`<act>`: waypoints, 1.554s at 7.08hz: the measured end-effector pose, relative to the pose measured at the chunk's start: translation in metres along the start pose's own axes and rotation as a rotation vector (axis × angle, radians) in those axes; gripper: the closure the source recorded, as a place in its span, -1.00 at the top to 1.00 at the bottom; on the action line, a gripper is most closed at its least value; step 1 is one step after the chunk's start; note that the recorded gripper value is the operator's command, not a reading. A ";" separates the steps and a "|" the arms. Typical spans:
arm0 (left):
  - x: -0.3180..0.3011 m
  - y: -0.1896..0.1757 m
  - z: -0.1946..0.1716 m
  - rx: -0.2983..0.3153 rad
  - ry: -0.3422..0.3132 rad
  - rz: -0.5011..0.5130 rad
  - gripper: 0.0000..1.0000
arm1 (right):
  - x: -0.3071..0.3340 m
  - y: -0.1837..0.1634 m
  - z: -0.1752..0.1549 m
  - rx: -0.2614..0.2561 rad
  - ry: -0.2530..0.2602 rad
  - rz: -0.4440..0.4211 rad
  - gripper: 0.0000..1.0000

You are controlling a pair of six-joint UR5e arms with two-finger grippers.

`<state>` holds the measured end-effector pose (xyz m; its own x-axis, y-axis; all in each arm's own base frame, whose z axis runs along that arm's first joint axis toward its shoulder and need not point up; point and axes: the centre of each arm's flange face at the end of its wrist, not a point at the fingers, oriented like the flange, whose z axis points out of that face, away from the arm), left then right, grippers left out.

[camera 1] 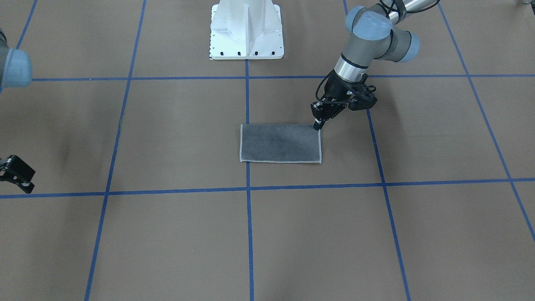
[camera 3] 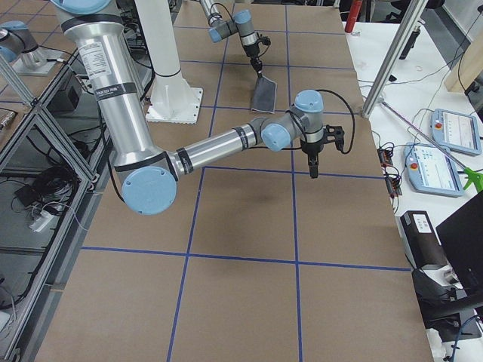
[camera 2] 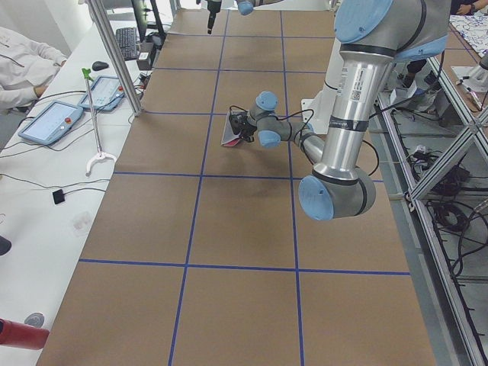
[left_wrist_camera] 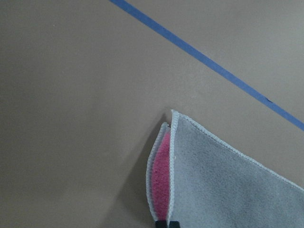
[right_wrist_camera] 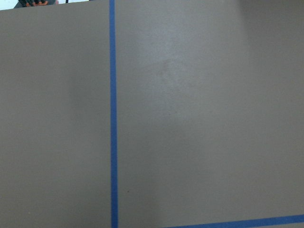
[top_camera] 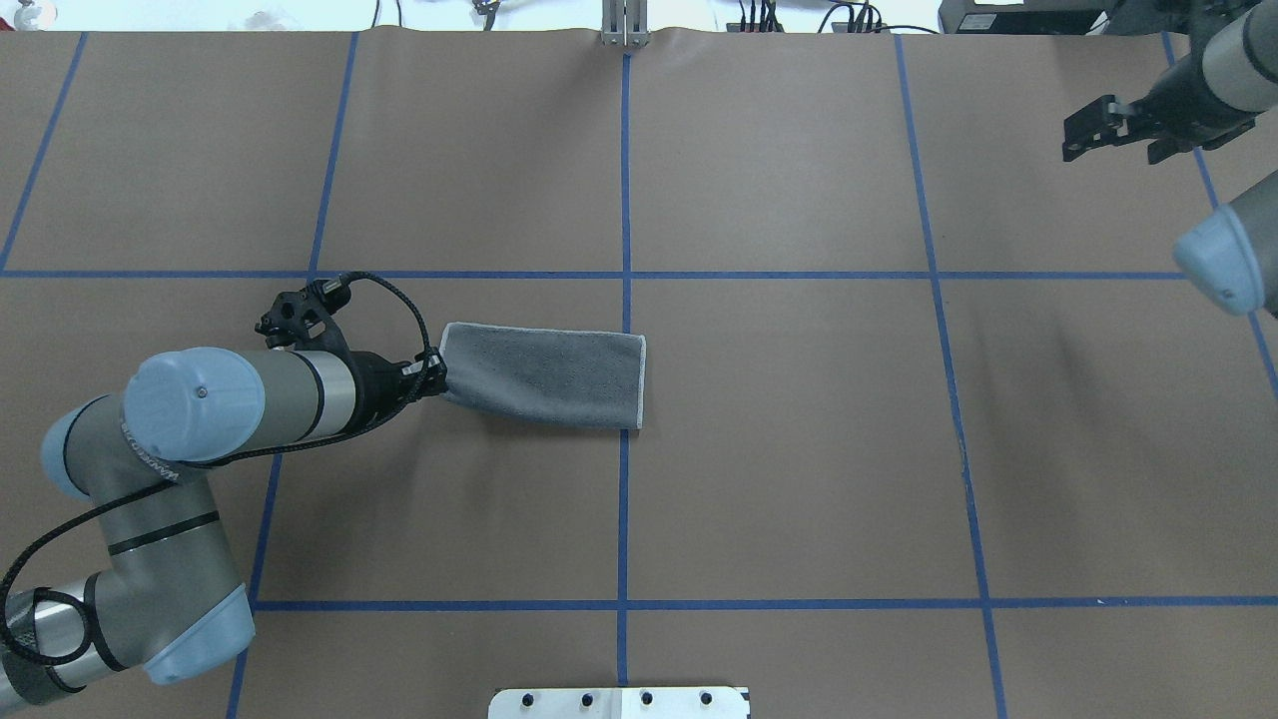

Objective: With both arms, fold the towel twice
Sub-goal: 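Fold the held strip end over toward its other end with the left gripper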

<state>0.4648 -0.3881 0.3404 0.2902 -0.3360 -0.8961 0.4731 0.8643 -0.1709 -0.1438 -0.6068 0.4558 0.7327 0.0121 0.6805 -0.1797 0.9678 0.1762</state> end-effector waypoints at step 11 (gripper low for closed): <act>0.178 0.094 0.050 0.054 0.035 0.178 -1.00 | 0.130 0.013 -0.017 -0.028 0.014 -0.055 1.00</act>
<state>0.6021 -0.3856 0.1856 0.3446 -0.1658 -0.9240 0.4615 0.8870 0.0130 -0.0399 -0.5880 0.5339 0.7502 -0.0377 0.6602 -0.1210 0.9737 0.1931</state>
